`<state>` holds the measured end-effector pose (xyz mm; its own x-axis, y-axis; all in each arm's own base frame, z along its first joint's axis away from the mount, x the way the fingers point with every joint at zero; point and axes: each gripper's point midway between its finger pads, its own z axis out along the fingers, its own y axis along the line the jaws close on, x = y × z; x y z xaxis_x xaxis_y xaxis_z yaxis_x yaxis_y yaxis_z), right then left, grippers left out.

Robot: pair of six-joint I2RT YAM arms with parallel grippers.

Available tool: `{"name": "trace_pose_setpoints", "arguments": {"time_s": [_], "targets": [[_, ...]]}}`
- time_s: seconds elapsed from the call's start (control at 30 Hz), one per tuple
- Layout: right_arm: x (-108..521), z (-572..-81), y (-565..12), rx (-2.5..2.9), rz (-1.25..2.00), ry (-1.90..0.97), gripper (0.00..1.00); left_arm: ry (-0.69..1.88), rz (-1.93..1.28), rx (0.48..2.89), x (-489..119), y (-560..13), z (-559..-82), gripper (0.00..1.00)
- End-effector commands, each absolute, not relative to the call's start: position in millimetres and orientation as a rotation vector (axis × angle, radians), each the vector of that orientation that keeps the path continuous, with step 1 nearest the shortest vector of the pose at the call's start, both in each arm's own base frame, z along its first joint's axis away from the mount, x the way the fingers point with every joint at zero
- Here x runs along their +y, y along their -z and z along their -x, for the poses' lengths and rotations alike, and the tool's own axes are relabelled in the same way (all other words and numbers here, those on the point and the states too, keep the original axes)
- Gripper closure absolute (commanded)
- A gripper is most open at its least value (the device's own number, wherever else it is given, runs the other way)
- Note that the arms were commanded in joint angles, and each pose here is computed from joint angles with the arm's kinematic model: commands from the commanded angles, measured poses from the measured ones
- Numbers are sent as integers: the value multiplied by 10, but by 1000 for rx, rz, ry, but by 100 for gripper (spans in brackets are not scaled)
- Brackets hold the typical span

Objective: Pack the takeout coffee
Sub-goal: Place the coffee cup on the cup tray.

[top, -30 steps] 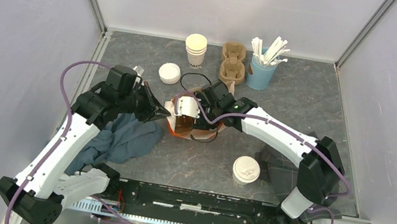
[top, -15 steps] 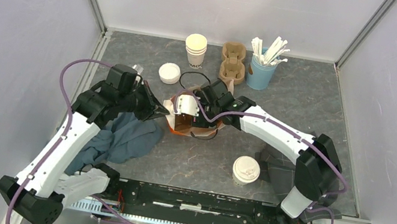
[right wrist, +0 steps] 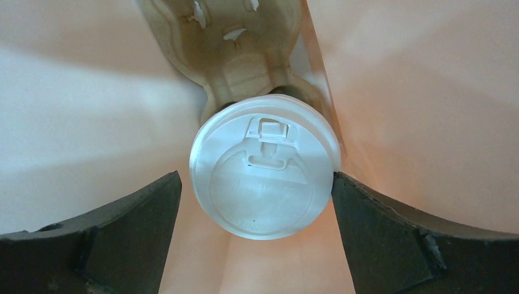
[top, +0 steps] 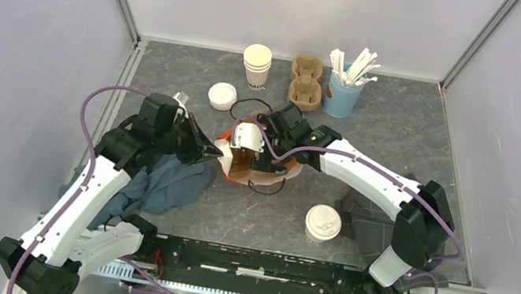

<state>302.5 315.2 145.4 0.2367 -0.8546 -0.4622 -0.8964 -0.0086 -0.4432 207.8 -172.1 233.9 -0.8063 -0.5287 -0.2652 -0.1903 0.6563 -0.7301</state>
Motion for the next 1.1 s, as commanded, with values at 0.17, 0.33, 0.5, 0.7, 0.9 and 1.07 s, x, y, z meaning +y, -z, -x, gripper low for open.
{"name": "trace_pose_setpoints", "arguments": {"time_s": [0.17,0.33,0.5,0.7,0.9,1.07], "targets": [[3268,-2774,-1944,1595,1736,-178,2,980,511,2429,-1709,-2226,-2034,98],[3290,-2627,-2111,1589,1707,-208,2,967,504,2443,-1690,-2132,-2002,98],[3260,-2508,-2333,1604,1614,-254,2,964,495,2447,-1675,-2080,-1962,98],[3252,-2305,-2661,1580,1504,-343,2,961,483,2435,-1660,-2083,-1950,98],[3164,-2119,-3237,1481,1321,-465,2,962,475,2410,-1651,-2159,-1962,98],[3136,-1992,-3328,1472,1243,-558,2,973,474,2382,-1667,-2255,-2019,98]]}}
